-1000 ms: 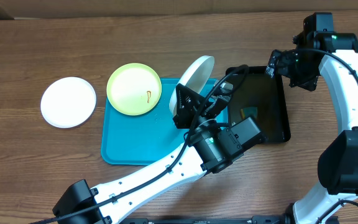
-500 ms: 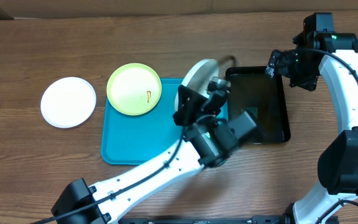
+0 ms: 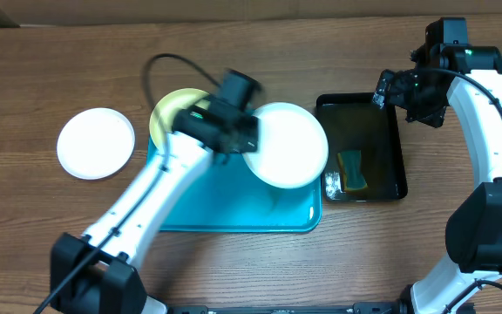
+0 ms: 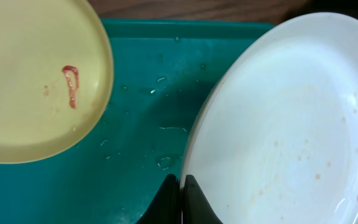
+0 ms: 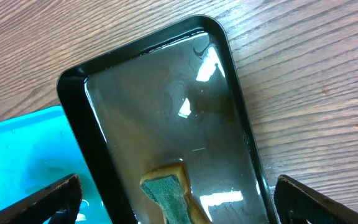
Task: Clean dirty plates on tray and stack at the side
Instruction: 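Lift the white plate with the left gripper and carry it left, then lower the white plate onto the other white plate and release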
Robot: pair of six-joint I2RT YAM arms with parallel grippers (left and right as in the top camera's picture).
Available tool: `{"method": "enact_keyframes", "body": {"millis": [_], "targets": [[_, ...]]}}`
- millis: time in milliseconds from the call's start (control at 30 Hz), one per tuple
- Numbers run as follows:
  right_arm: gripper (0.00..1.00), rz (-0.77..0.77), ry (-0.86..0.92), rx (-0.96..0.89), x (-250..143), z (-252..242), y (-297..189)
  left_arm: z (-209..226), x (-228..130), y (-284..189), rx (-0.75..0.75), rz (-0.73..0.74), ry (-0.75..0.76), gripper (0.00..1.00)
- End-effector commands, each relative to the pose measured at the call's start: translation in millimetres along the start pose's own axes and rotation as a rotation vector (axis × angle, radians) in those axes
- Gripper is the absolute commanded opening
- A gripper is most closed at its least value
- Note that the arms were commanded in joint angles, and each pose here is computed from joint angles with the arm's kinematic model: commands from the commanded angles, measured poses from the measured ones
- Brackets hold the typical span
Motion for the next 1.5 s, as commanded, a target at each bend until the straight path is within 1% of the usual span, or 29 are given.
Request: {"method": "enact_keyframes", "body": {"millis": [0, 200, 400, 533, 700, 800, 967, 1167, 1333, 1467], "targets": [[1.0, -0.018, -0.004, 0.002, 2, 3, -5, 20, 23, -16, -0.191, 0.046, -0.121, 0.04], [1.0, -0.018, -0.004, 0.002, 2, 3, -5, 91, 61, -55, -0.151, -0.127, -0.29, 0.04], [1.0, -0.018, -0.004, 0.002, 2, 3, -5, 151, 78, -94, -0.097, -0.283, -0.419, 0.04], [1.0, -0.018, -0.004, 0.002, 2, 3, -5, 188, 80, -106, 0.042, -0.353, -0.488, 0.04], [1.0, -0.018, -0.004, 0.002, 2, 3, -5, 226, 79, -116, 0.332, -0.44, -0.537, 0.04], [1.0, -0.018, -0.004, 0.002, 2, 3, -5, 240, 79, -124, 0.439, -0.482, -0.558, 0.04], [1.0, -0.018, -0.004, 0.002, 2, 3, -5, 265, 76, -133, 0.522, -0.515, -0.644, 0.04], [1.0, -0.018, -0.004, 0.002, 2, 3, -5, 291, 68, -132, 0.589, -0.506, -0.735, 0.04], [1.0, -0.018, -0.004, 0.002, 2, 3, -5, 305, 64, -122, 0.621, -0.47, -0.776, 0.04], [1.0, -0.018, -0.004, 0.002, 2, 3, -5, 317, 59, -105, 0.668, -0.413, -0.802, 0.04]]}}
Point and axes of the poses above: each gripper's point midway between its finger pads, its own y axis out along the fingers, its own z axis along the line the jaws close on, x = y × z, the point moved 5 cm from there along -y, back along the fingers, and after that the axes turned 8 degrees about -y, right-handed, at the moved point
